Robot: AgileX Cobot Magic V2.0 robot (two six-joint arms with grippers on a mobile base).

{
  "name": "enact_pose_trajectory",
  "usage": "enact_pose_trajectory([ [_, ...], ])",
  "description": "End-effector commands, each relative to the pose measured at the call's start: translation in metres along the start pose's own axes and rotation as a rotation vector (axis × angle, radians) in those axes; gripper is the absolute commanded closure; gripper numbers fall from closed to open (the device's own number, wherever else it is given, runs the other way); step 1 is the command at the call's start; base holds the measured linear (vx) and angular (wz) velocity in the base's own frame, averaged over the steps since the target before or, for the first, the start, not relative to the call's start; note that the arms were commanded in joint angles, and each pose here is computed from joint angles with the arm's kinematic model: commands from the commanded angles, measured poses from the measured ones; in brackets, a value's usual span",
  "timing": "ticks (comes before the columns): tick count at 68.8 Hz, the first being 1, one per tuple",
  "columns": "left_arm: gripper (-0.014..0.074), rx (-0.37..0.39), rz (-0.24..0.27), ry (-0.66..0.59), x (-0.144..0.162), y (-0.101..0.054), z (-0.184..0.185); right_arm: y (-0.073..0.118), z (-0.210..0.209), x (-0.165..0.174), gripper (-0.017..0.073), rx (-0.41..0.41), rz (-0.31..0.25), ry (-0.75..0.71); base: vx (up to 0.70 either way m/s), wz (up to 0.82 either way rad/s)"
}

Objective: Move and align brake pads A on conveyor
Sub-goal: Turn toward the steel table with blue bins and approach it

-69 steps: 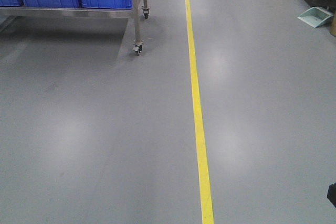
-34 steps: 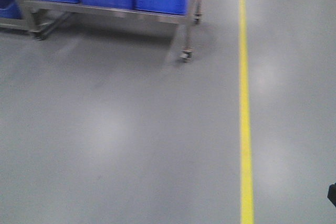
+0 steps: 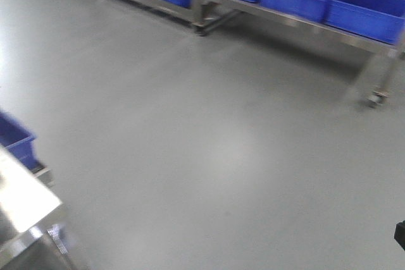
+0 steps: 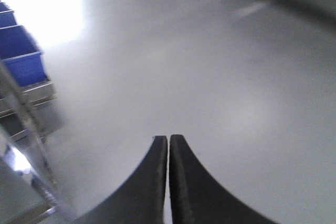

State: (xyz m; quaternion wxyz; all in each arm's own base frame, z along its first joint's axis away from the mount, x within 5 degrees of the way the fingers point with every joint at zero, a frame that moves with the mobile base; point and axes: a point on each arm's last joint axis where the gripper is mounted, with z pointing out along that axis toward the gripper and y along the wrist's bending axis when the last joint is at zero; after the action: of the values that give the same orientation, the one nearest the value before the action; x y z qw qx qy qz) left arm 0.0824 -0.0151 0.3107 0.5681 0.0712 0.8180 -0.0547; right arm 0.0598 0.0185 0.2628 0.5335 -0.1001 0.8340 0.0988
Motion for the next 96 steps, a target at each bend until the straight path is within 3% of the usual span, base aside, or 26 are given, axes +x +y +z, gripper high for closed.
enact_pose_trajectory([
  [1, 0.06, 0.006, -0.006, -0.09, -0.0137, -0.0005, -0.0033, 0.0008, -0.0037, -0.0137, 0.0569, -0.004, -0.015, -0.086, 0.05, 0.87],
  [63, 0.06, 0.006, -0.006, -0.09, -0.0137, -0.0005, -0.0033, 0.0008, -0.0036, -0.0134, 0.0569, -0.004, -0.015, -0.083, 0.09, 0.76],
  [96, 0.06, 0.006, -0.007, -0.096, -0.0139, -0.0004, -0.0043, 0.0007, -0.0036, -0.013, 0.0569, -0.003, -0.016, -0.078, 0.1, 0.39],
])
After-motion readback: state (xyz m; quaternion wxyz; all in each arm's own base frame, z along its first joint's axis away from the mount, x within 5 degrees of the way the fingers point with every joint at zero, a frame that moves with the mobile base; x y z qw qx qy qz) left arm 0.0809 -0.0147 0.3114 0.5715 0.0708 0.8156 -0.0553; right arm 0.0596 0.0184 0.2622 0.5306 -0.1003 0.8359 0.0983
